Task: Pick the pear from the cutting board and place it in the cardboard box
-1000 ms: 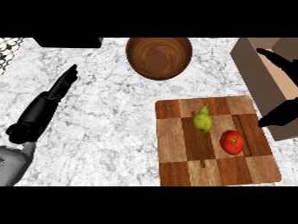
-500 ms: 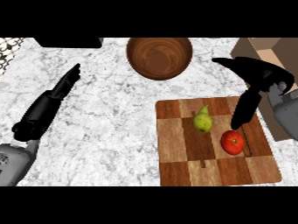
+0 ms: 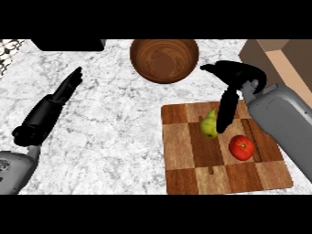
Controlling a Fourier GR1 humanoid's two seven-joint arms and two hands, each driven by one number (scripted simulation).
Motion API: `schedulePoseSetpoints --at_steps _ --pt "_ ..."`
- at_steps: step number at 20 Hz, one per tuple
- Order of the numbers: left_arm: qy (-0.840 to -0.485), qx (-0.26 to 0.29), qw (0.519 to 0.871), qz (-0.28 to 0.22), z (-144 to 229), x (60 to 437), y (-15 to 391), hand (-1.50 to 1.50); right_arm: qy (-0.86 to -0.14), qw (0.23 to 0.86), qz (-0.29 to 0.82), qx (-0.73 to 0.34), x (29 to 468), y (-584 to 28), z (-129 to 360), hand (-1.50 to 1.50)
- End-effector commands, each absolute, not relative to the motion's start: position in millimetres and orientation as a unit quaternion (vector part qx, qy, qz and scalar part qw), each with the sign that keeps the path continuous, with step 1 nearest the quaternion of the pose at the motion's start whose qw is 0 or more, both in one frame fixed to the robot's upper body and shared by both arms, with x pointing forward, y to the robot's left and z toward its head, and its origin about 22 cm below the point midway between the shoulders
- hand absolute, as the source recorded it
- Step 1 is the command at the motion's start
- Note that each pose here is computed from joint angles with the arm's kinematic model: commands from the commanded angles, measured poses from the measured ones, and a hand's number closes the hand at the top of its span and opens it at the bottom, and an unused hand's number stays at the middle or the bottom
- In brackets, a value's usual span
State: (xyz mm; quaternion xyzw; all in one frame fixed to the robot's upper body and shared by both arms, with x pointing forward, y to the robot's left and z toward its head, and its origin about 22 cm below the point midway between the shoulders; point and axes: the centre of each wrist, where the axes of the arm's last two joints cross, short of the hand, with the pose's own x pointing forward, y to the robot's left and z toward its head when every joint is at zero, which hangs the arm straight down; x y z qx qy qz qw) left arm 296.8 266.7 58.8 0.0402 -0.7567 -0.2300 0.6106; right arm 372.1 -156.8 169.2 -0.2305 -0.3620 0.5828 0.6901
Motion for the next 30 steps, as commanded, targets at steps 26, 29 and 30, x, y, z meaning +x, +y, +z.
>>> schedulePoseSetpoints --at_steps 26,29,30 --pt "-0.756 0.035 0.611 -0.234 76.7 287.4 280.5 0.00 -0.274 0.696 0.601 -0.282 374.5 -152.7 103.3 -1.50" --pt "-0.751 0.043 0.620 -0.224 70.0 305.8 270.9 0.00 -0.272 0.692 0.611 -0.272 356.8 -148.9 73.3 -1.50" --pt "-0.761 0.032 0.608 -0.226 64.9 297.3 269.7 0.00 -0.269 0.691 0.612 -0.274 370.0 -147.4 73.1 -1.50"
